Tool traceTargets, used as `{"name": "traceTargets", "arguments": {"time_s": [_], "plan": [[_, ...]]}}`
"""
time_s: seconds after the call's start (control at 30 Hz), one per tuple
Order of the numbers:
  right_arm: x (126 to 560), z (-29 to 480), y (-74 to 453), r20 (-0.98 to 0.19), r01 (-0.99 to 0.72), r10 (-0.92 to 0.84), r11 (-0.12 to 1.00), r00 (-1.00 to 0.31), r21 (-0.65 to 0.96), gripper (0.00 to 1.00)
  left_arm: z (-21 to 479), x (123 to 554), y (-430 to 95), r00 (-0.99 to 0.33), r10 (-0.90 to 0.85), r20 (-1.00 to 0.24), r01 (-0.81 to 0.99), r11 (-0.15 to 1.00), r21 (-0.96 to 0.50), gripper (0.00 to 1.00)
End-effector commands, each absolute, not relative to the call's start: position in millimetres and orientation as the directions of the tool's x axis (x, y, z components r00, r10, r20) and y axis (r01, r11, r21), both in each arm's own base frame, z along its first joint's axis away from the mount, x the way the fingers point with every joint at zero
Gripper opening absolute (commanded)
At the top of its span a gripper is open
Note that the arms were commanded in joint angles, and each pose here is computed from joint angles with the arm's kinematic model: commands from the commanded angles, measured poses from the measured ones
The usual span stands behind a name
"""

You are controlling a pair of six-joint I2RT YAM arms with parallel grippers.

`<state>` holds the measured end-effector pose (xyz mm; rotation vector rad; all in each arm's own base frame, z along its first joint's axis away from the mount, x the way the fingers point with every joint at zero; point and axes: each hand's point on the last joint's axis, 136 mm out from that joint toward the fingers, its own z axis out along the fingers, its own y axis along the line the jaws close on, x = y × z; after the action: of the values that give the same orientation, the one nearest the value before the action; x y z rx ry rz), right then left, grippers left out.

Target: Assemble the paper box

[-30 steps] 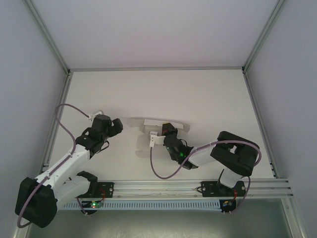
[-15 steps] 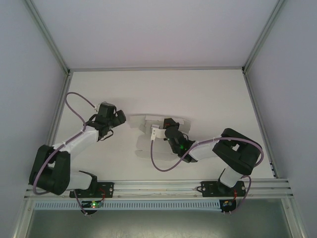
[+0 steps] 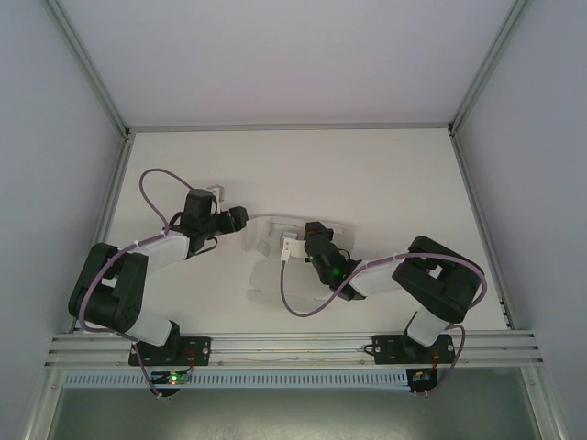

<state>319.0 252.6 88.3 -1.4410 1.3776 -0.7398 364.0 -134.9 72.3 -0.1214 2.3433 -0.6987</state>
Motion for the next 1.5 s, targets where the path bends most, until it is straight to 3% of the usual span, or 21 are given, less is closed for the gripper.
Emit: {"name": "traceTargets", "arguments": {"time_s": [0.0, 0.23, 0.8, 1.2, 1.47], "plan": [[311, 75, 248, -0.177, -0.417, -0.969, 0.091, 0.171, -0.905, 0.0, 99, 353, -170, -0.716, -0.174, -0.676, 0.355, 0.742, -0.568, 0.68], [311, 91, 251, -0.196, -0.383, -0.966, 0.119, 0.167, -0.916, 0.0, 102, 325, -203, -0.7, -0.045, -0.712, 0.512, 0.664, -0.545, 0.51], [293, 114, 256, -0.21, -0.365, -0.952, 0.119, 0.221, -0.923, 0.0, 94, 269, -231, -0.582, 0.139, -0.802, 0.694, 0.6, -0.399, 0.46], [266, 101, 258, -0.152, -0.359, -0.956, 0.054, 0.25, -0.932, 0.0, 93, 265, -223, -0.518, 0.133, -0.845, 0.691, 0.647, -0.322, 0.45], [255, 96, 260, -0.171, -0.358, -0.95, 0.07, 0.261, -0.931, 0.0, 85, 264, -231, -0.501, 0.169, -0.849, 0.698, 0.658, -0.282, 0.46]]}}
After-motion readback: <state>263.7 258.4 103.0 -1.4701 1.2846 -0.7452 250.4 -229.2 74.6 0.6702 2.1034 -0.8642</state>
